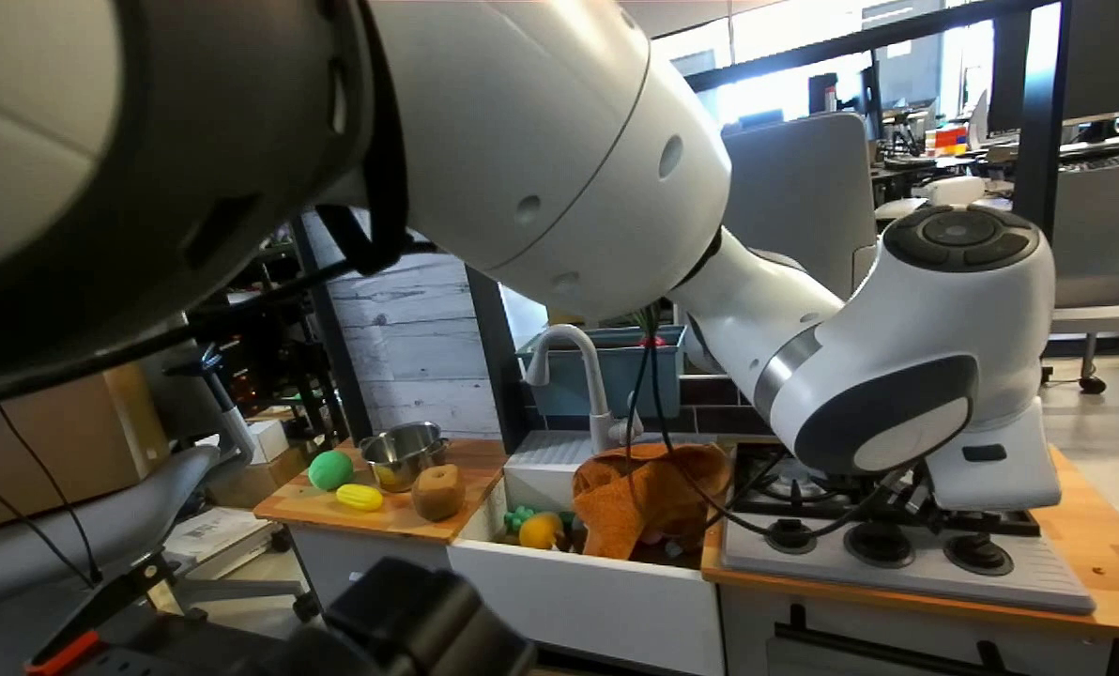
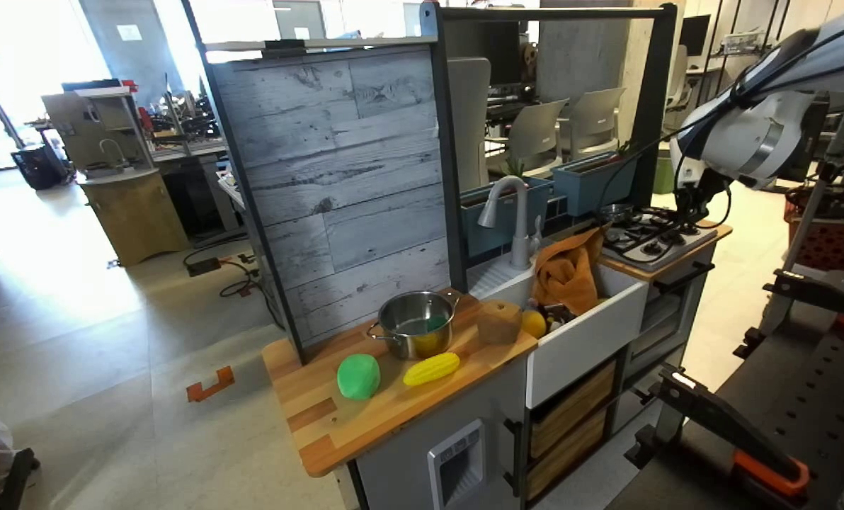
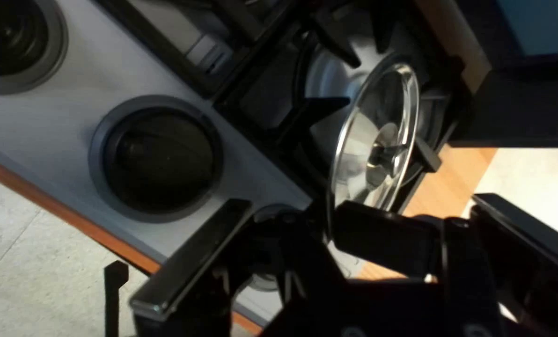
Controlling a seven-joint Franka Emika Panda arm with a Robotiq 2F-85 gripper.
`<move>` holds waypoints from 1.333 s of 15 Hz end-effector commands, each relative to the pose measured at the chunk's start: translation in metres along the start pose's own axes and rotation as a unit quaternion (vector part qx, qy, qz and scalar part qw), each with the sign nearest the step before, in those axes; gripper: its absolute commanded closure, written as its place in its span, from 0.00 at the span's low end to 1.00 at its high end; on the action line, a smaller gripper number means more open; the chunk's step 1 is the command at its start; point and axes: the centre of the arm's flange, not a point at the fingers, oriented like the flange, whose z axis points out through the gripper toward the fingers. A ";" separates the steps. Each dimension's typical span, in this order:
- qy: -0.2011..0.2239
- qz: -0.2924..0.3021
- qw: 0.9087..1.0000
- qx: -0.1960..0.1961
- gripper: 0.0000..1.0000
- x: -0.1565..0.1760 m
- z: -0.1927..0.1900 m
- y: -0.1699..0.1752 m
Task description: Remove the silver lid from the silver pot.
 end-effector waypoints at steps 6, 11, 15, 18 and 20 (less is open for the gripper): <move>0.060 0.021 0.998 -0.019 1.00 -0.011 0.006 0.010; 0.067 0.021 0.997 -0.022 1.00 -0.018 0.007 0.011; 0.068 0.021 0.997 -0.023 1.00 -0.017 0.007 0.011; 0.068 0.021 0.997 -0.023 1.00 -0.017 0.007 0.011; 0.069 0.010 0.997 -0.037 0.72 -0.017 0.011 0.010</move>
